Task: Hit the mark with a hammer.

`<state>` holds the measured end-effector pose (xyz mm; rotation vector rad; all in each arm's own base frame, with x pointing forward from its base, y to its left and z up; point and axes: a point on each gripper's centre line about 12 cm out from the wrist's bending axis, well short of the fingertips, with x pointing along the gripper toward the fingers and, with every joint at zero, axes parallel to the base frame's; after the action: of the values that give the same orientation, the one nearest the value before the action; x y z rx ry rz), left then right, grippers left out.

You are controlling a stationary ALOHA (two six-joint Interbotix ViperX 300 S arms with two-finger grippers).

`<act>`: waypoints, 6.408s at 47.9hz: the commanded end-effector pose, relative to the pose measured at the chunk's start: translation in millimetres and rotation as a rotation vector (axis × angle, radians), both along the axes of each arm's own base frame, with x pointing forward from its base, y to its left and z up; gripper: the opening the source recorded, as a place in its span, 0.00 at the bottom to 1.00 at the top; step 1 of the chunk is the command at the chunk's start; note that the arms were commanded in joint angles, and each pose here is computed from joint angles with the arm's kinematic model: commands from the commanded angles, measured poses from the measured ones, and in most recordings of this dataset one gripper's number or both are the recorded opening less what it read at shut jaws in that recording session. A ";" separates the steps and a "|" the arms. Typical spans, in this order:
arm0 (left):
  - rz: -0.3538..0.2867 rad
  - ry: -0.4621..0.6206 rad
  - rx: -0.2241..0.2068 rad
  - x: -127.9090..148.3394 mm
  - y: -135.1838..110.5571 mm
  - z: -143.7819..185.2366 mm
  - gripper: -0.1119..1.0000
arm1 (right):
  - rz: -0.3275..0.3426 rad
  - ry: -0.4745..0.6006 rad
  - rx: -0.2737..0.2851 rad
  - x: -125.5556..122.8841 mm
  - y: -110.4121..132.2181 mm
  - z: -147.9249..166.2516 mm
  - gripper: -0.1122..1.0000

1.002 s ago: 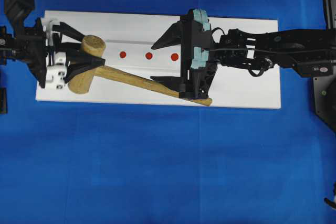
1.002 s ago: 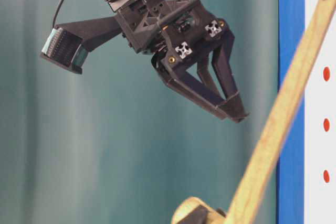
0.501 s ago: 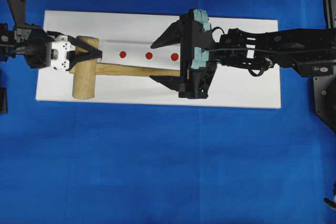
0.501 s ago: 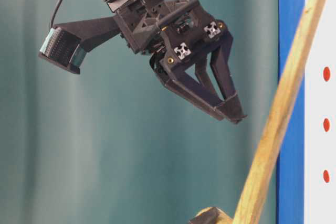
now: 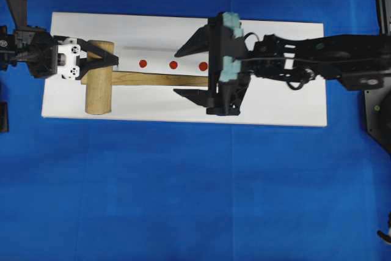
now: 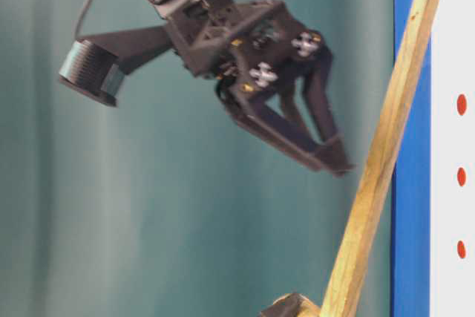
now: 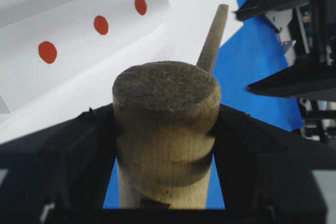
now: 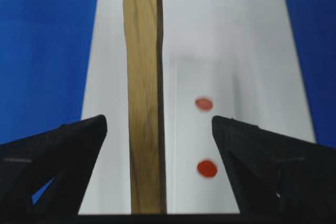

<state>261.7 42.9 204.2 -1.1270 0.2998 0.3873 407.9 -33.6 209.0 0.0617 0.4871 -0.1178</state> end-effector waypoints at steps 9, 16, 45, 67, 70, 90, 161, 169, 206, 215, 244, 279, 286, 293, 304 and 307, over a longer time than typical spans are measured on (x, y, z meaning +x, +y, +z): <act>0.006 -0.083 0.008 6.9 2.0 22.7 0.55 | 0.000 -0.003 -0.003 11.6 0.5 -4.5 0.90; 0.012 -0.100 -0.005 7.1 2.1 27.5 0.55 | -0.001 0.000 -0.002 10.7 0.5 -6.0 0.87; 0.009 -0.103 -0.004 6.9 1.5 28.3 0.55 | 0.017 0.006 -0.029 10.5 0.4 -6.3 0.16; -0.020 -0.110 0.076 8.0 2.1 31.4 0.55 | 0.018 0.004 -0.029 10.6 0.4 -5.3 0.16; -0.023 -0.110 0.078 7.4 1.5 31.4 0.55 | 0.018 0.007 -0.028 10.7 0.5 -6.1 0.16; -0.033 -0.122 0.080 -2.8 -3.0 32.7 0.87 | 0.013 -0.018 -0.018 -3.2 2.1 6.3 0.16; -0.274 -0.026 0.810 -72.1 -8.5 50.3 0.86 | 0.079 -0.050 0.202 -52.7 81.1 13.4 0.16; -0.330 -0.002 0.976 -72.3 -8.5 51.7 0.86 | 0.085 -0.054 0.250 -52.3 103.8 6.8 0.16; -0.333 -0.001 0.985 -72.7 -8.6 47.0 0.84 | 0.050 0.067 0.232 -17.8 144.8 -74.9 0.16; -0.332 -0.002 0.985 -73.1 -8.7 45.4 0.84 | 0.023 0.072 0.214 -13.1 142.8 -90.1 0.16; -0.327 -0.011 0.990 -72.9 -8.6 46.1 0.84 | 0.057 0.153 0.204 -21.3 145.3 -104.5 0.16; -0.325 -0.015 0.991 -72.9 -8.6 47.2 0.84 | 0.049 0.209 0.189 -29.3 141.1 -122.8 0.54; -0.324 -0.016 0.991 -73.3 -8.7 47.7 0.84 | 0.063 0.175 0.194 -30.0 141.0 -105.7 0.87; -0.322 -0.019 0.992 -73.7 -8.8 48.2 0.84 | 0.096 0.113 0.181 -34.3 139.5 -75.9 0.84; -0.328 -0.010 0.990 -73.5 -8.8 46.8 0.84 | 0.154 0.005 0.139 -43.5 132.0 -24.7 0.83; -0.331 -0.004 0.988 -73.2 -8.7 45.8 0.84 | 0.161 -0.015 0.130 -45.1 129.1 -15.5 0.83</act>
<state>186.3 33.2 246.6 -0.1012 0.2423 0.1851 363.2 99.9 169.0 0.1453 0.5442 0.0660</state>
